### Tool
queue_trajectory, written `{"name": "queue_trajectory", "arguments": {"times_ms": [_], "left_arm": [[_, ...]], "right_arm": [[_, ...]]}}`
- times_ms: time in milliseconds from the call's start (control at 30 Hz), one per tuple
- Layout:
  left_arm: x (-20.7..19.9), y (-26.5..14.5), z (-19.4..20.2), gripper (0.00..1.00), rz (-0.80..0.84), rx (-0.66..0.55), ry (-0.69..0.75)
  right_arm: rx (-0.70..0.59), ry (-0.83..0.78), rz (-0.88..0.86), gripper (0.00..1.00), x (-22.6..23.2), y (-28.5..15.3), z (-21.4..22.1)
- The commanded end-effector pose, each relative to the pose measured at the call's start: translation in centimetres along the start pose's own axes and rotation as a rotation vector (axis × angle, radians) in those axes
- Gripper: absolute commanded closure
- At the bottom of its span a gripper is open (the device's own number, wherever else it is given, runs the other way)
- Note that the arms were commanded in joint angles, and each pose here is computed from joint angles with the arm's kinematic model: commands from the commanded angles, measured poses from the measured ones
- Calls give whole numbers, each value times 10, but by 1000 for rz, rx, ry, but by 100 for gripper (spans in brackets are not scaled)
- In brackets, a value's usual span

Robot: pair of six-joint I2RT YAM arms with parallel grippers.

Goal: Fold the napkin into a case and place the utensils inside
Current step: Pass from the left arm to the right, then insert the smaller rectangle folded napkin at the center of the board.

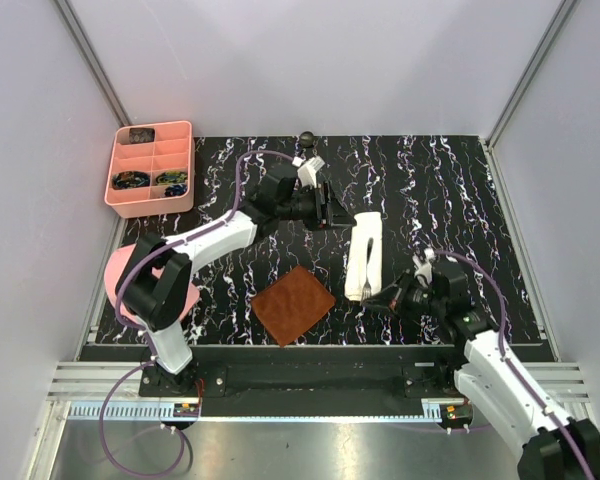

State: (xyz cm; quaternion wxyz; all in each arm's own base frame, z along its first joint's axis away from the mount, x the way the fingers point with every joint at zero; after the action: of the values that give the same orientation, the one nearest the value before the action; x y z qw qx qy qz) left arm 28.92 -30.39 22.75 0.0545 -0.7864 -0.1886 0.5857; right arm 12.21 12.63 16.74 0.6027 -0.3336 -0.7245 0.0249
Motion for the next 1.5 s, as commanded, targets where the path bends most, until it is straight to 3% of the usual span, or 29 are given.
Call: {"name": "queue_trajectory", "arguments": {"times_ms": [0, 167, 367, 1133, 1467], "left_arm": [[3, 5, -26, 38, -151, -149, 75], [20, 33, -21, 76, -181, -107, 52], [34, 58, 0, 90, -205, -40, 71], [48, 80, 22, 94, -272, -3, 102], [57, 80, 28, 95, -314, 10, 102]], "right_arm": [[18, 224, 6, 100, -21, -3, 11], [13, 290, 71, 100, -34, 2, 9], [48, 324, 138, 100, -44, 9, 0], [149, 304, 94, 100, -59, 34, -42], [128, 288, 77, 100, -67, 43, -54]]}}
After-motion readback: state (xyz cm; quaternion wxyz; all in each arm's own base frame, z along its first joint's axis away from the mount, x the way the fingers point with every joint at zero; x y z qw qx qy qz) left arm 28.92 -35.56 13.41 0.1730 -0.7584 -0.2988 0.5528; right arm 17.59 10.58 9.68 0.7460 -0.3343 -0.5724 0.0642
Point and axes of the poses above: each gripper's point midway between its finger pads, its own y axis out along the fingers, its own x axis along the line the jaws close on, z = x × y, the point moved 9 cm from there along -y, back along the fingers, and after that the axes turned 9 degrees about -y, right-handed, at the moved point
